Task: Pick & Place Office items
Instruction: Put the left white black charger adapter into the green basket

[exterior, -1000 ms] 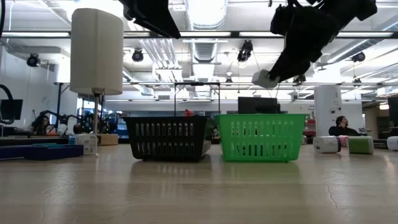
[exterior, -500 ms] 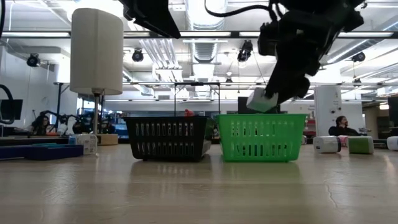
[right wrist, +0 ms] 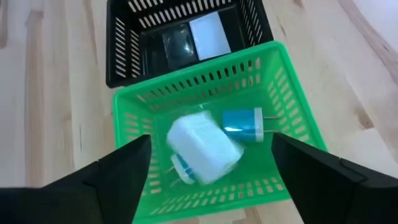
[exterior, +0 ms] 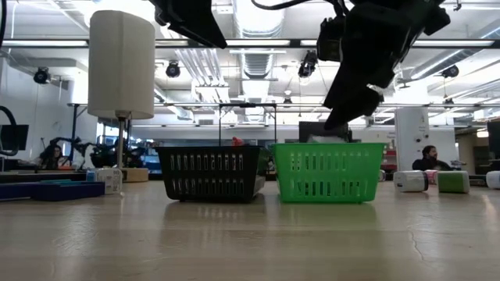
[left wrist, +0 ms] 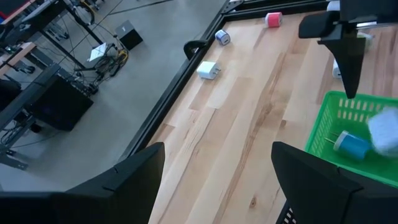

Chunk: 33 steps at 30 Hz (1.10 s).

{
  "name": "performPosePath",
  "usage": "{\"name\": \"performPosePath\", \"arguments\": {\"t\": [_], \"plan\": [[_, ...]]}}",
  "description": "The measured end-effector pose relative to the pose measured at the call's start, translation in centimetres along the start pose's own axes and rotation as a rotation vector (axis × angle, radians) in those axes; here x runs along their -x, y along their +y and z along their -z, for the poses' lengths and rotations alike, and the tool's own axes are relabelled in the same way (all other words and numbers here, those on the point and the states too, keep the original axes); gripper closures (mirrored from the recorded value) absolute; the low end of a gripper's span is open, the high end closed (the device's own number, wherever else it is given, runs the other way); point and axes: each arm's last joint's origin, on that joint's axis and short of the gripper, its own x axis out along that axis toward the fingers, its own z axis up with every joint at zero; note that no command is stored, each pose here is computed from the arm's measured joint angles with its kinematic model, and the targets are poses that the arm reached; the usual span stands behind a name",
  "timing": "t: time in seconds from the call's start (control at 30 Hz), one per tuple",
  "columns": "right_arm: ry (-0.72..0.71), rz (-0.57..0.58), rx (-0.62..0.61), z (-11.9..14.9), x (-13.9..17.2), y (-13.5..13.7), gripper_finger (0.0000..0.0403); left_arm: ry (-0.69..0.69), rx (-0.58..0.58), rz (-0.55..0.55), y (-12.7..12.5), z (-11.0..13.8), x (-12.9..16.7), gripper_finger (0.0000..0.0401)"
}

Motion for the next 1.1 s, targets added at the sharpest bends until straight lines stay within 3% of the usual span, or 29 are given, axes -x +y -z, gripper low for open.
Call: {"name": "performPosePath", "arguments": {"t": [0.4,0.57,0.8,1.1], "plan": [[0.128,0.102,0.060,0.6,3.9,-0.6,0.0071,0.005,-0.005,0.000,0.0,0.1,0.0,0.0098],[0.233,0.150,0.178,1.7,4.8,-1.2,0.0072,0.006,-0.005,-0.001,0.0,0.1,0.0,0.0098],[0.388,0.270,0.256,3.0,4.8,-2.2,0.0072,0.007,-0.004,-0.001,0.0,0.1,0.0,0.0098],[0.487,0.338,0.359,3.7,3.0,-2.6,0.0071,0.008,-0.005,-0.001,0.0,0.1,0.0,0.0098]]}}
